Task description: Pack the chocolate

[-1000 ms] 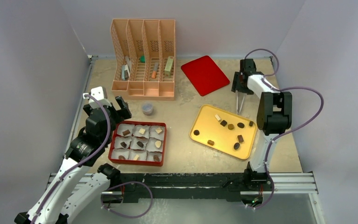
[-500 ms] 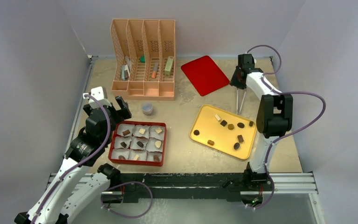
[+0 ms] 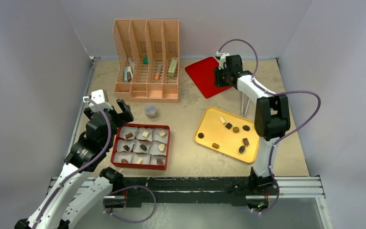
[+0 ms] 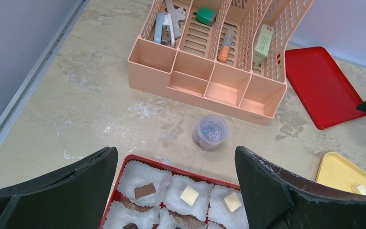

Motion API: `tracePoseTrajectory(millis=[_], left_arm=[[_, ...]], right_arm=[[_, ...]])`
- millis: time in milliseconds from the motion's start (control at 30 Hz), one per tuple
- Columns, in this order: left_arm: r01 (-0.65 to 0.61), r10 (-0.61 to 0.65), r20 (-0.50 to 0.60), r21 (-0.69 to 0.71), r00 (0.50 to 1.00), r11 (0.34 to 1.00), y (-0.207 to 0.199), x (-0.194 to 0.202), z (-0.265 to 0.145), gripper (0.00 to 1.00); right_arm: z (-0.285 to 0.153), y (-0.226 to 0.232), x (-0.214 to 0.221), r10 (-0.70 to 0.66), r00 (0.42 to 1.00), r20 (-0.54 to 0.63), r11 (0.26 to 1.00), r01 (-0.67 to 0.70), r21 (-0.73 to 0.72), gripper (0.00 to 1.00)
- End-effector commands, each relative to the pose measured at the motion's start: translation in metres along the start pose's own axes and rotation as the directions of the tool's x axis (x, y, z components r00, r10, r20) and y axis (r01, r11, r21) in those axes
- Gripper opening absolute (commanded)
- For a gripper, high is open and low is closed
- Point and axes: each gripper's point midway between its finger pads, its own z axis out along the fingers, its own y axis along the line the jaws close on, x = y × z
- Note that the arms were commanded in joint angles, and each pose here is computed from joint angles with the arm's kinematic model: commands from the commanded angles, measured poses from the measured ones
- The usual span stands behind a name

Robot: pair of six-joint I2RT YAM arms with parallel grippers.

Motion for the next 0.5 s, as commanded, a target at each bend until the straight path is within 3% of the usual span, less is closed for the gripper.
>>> tracePoseTrajectory(millis=[0,467], left_arm=[[0.018,-0.018,0.035,0.01,0.999,1.0,-0.004,-0.009,0.001,0.93],[0.018,-0.018,0.039,0.017,0.999,1.0,-0.005,-0.01,0.001,0.93]], right_arm=[[0.005,0.032,-0.021,-0.222,0.972,0.075,0.969,0.229,-0.095,0.4],[0.044,0.074,-0.006,-0.309,0.951,0.002,0.941,0.306,-0.147,0.34]])
